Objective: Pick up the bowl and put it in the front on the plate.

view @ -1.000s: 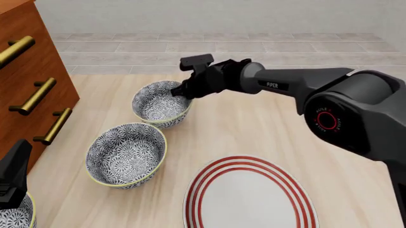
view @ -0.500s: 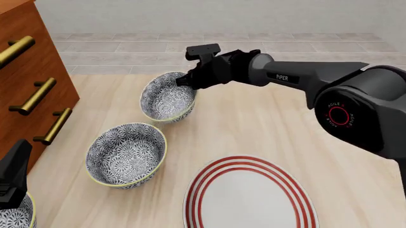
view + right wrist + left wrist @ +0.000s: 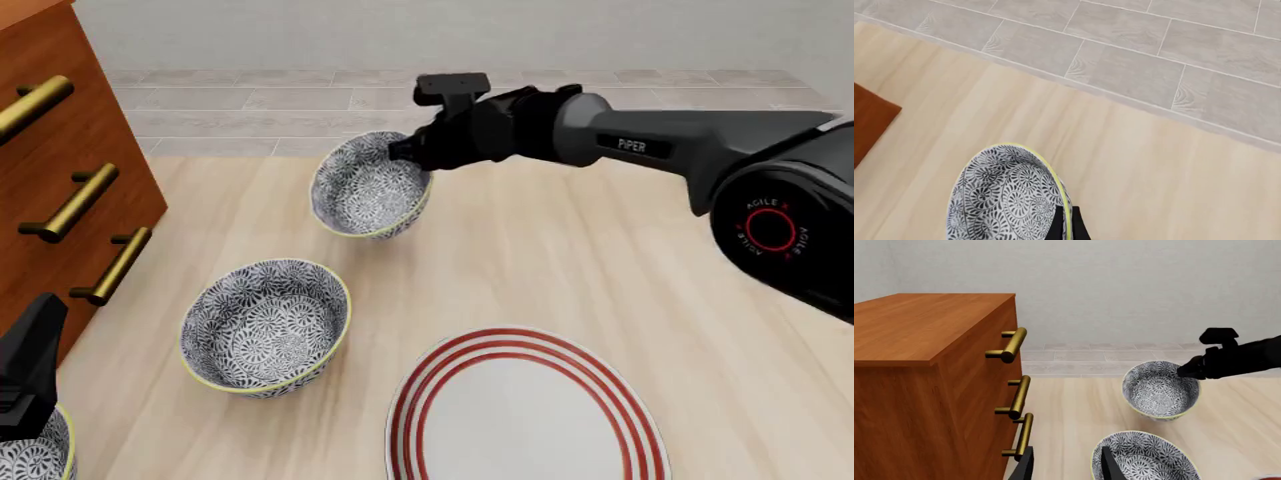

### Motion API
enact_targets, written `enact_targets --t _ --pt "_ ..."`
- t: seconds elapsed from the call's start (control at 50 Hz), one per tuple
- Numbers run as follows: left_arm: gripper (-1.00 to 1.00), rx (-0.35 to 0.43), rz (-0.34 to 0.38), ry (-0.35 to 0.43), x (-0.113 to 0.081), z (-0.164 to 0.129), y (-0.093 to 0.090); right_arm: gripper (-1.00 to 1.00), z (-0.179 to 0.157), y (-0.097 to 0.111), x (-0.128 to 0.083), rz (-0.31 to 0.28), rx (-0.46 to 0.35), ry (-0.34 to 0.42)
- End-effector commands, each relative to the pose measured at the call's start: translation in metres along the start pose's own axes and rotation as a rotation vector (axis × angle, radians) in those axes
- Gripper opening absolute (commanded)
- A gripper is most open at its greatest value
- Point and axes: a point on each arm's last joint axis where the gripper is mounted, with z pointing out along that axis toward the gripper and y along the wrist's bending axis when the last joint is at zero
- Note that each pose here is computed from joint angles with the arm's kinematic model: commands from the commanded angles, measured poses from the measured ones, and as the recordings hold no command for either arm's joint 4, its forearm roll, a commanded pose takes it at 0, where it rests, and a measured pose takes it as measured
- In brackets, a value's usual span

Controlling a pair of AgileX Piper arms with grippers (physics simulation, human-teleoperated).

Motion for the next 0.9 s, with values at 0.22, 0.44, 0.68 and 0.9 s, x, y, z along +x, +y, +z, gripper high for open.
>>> enact_targets --t 0.22,0.44,0.68,0.9 --pt "1.0 0.0 0.0 0.0 0.0 0.0 0.0 -1.0 -0.03 -0.015 -0.006 0.149 0.013 -0.05" --pt "1.0 0.0 0.0 0.0 0.0 0.0 0.0 -1.0 -0.049 -0.016 0.0 0.233 0.011 -0.055" --pt "1.0 0.0 0.0 0.0 0.0 0.0 0.0 -1.0 -0.077 -0.02 0.005 0.274 0.014 -0.065" --pt "1.0 0.0 0.0 0.0 0.0 0.0 0.0 -1.0 -0.105 -0.04 0.015 0.307 0.05 -0.081"
